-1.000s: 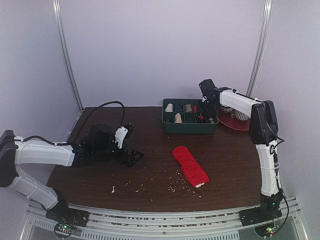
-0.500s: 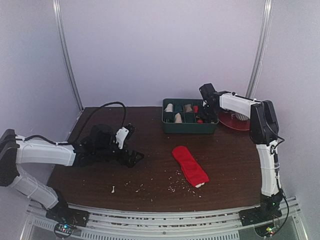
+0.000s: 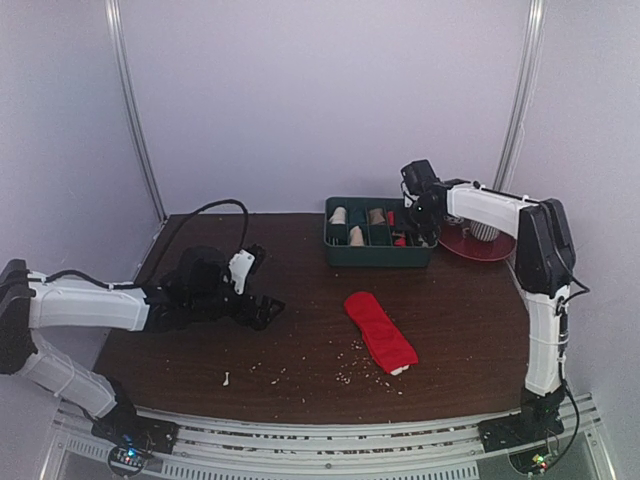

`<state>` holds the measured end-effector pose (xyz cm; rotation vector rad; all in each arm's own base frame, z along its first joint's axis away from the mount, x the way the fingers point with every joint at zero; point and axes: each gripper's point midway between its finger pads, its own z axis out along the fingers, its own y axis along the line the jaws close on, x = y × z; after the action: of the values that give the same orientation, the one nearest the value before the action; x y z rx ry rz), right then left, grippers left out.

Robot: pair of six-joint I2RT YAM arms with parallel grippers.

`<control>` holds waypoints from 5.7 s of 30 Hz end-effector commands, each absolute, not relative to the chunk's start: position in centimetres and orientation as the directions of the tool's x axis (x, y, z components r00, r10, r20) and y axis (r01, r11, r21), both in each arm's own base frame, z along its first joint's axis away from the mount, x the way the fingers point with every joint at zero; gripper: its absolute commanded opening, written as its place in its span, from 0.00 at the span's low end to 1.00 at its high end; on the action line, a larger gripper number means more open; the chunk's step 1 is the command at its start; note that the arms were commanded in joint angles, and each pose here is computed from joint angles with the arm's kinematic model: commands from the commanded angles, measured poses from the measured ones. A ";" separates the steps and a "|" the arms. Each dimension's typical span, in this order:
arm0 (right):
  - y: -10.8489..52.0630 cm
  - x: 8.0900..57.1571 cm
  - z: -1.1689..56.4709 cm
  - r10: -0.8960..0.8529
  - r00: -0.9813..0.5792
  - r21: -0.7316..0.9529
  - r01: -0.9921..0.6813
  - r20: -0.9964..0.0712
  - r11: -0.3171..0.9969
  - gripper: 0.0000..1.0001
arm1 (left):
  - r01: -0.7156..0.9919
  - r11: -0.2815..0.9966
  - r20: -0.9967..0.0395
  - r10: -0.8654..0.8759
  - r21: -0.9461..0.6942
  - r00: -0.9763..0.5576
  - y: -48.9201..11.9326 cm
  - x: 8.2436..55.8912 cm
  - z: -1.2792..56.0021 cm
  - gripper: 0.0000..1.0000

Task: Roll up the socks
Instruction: Adjust the pair of socks at the center of the board, then adjust the bag handles on the takeout bag, then pick up the pair of socks from the center of the board, then roll a pair of socks at the center of the board.

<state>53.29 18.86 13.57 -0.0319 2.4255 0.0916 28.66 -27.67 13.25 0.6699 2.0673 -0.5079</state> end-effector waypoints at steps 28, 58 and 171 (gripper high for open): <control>24.6 23.5 4.0 -0.191 -0.770 0.320 -0.458 -0.608 0.829 0.52 | 0.583 0.756 -0.816 0.117 -0.296 -0.566 -27.9 27.2 14.4 0.89; 34.6 14.1 7.4 -0.543 -0.164 -0.014 -0.951 -0.824 0.309 0.81 | 0.622 0.744 -0.811 0.195 -0.245 -0.552 -27.3 26.1 12.4 0.90; 36.4 15.1 0.4 -0.769 0.022 -0.227 -0.961 -0.639 0.160 0.45 | 0.875 0.219 -0.561 0.695 -0.431 -0.450 -36.6 12.1 -4.2 0.00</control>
<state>15.38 36.96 2.44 -1.6157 1.7222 0.4030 15.47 -40.50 1.66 1.3836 1.9628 -1.0969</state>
